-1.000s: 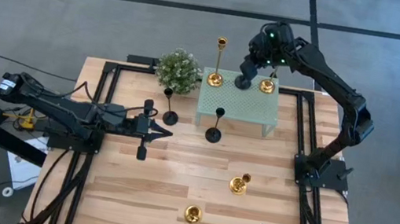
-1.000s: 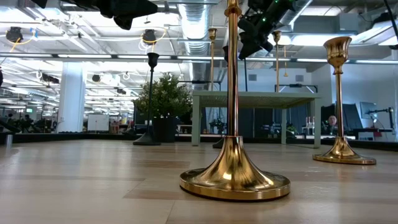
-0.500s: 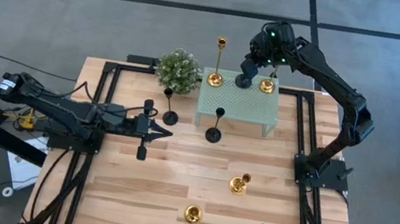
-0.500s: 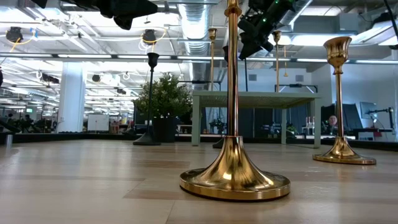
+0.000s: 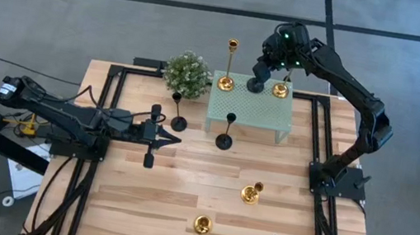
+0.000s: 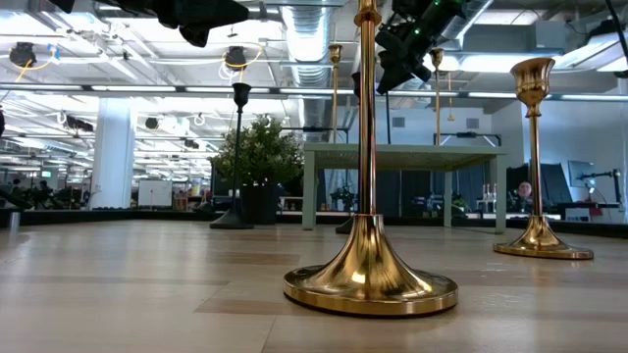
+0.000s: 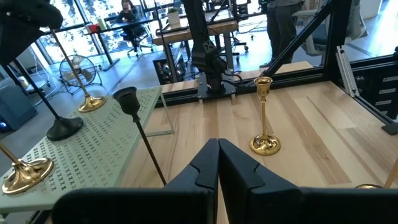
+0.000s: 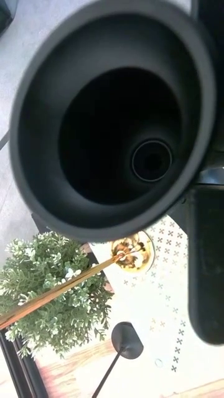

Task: Pick & Place candle stick holders
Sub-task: Put the black candle holder on the shelf

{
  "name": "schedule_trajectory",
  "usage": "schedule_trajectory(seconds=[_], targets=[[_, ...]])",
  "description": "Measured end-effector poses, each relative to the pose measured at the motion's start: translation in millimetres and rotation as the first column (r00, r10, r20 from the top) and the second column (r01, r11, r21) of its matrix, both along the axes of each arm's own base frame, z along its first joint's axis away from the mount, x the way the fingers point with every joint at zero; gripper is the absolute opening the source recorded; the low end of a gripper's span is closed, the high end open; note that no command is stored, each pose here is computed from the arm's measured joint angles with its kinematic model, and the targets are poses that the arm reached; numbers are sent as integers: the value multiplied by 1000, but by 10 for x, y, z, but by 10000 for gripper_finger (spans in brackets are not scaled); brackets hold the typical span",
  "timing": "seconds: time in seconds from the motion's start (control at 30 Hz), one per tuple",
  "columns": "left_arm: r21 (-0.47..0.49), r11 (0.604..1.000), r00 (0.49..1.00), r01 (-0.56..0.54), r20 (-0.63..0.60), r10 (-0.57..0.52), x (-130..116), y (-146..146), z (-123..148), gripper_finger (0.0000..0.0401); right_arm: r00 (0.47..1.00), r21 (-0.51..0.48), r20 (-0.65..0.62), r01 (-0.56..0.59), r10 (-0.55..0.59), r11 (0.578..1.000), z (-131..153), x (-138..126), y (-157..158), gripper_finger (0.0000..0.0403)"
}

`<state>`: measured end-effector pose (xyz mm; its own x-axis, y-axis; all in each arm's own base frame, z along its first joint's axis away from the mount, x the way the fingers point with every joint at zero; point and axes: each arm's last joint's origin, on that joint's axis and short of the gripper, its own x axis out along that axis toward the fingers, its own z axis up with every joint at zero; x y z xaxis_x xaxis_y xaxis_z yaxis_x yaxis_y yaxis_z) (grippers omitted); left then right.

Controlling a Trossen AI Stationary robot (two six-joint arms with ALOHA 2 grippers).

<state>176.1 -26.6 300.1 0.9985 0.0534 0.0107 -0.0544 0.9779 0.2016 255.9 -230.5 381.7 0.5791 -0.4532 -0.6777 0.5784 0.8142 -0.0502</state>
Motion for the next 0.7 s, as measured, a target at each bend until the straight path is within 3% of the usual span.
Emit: schedule_trajectory(seconds=[0.7], targets=[[0,1000,1000,0,0,0,0,0,0,10,1000,22,17,-13,12,1000,0,6,9,0]])
